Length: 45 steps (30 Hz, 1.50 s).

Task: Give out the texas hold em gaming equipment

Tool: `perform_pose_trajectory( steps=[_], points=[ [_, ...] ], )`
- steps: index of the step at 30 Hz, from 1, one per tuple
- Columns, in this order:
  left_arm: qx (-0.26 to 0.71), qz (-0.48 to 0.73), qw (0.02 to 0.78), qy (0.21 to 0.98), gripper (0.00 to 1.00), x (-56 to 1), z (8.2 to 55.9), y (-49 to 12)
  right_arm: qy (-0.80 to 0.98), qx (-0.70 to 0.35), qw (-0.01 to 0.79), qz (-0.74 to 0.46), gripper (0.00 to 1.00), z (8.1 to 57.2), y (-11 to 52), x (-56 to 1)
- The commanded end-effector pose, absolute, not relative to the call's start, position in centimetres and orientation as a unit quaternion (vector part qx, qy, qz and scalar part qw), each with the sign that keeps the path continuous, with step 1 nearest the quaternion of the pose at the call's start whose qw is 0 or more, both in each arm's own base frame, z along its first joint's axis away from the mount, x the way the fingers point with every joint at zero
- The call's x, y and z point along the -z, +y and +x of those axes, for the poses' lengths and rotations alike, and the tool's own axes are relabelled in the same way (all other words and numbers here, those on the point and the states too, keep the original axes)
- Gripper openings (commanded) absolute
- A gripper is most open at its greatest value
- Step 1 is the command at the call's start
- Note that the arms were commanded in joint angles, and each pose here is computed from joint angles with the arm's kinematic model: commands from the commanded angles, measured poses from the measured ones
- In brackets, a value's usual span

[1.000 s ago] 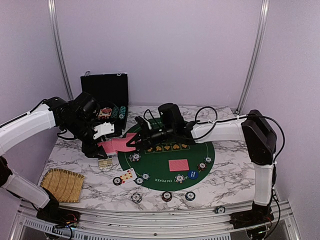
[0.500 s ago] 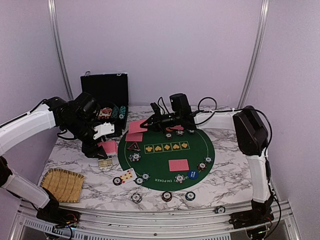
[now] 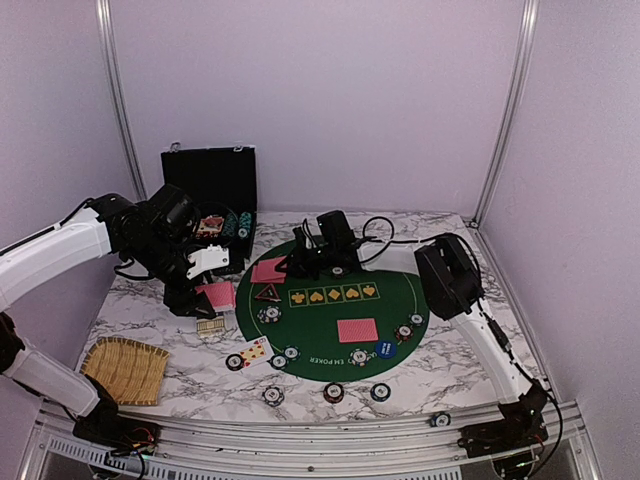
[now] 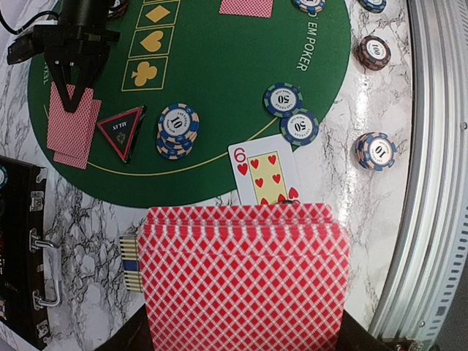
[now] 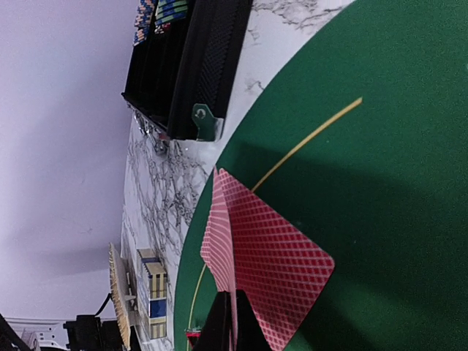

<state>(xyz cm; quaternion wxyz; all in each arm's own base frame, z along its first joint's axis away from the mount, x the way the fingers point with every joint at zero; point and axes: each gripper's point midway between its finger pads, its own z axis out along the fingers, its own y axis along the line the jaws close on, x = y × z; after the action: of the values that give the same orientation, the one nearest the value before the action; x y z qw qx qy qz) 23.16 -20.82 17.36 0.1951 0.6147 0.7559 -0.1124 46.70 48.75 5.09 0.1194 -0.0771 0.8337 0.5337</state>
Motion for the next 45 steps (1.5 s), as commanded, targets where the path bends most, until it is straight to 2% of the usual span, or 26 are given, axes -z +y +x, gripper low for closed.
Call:
perform_pose_trajectory(
  steps=[1,3,6,13,24,27,35,45],
  points=[
    [0.13,0.613,0.197,0.754,0.0,-17.9,22.7,-21.1,0.83,-0.529,0.163,-0.064,0.05,49.3,49.0,-5.9],
    [0.132,0.613,0.196,0.754,0.0,-17.8,22.6,-21.2,0.831,-0.526,0.168,-0.06,0.07,49.8,49.1,-5.5],
    [0.13,0.613,0.197,0.754,0.0,-17.9,22.6,-21.1,0.836,-0.52,0.165,-0.054,0.16,50.0,49.1,-4.7],
    [0.129,0.613,0.198,0.754,0.0,-17.9,22.7,-21.1,0.858,-0.484,0.163,-0.056,0.48,49.3,48.2,-4.5],
    [0.132,0.61,0.199,0.755,0.0,-18.1,22.5,-21.1,0.891,-0.414,0.17,-0.081,0.81,47.2,45.2,-6.2],
    [0.133,0.61,0.199,0.756,0.0,-18.1,22.5,-21.1,0.895,-0.402,0.171,-0.089,0.93,46.7,44.7,-6.2],
    [0.132,0.608,0.203,0.756,0.0,-18.4,22.5,-21.1,0.899,-0.403,0.14,-0.104,0.93,45.6,46.6,-4.0],
    [0.132,0.609,0.199,0.756,0.0,-18.1,22.5,-21.1,0.869,-0.47,0.112,-0.104,0.9,44.7,49.0,-3.0]
  ],
)
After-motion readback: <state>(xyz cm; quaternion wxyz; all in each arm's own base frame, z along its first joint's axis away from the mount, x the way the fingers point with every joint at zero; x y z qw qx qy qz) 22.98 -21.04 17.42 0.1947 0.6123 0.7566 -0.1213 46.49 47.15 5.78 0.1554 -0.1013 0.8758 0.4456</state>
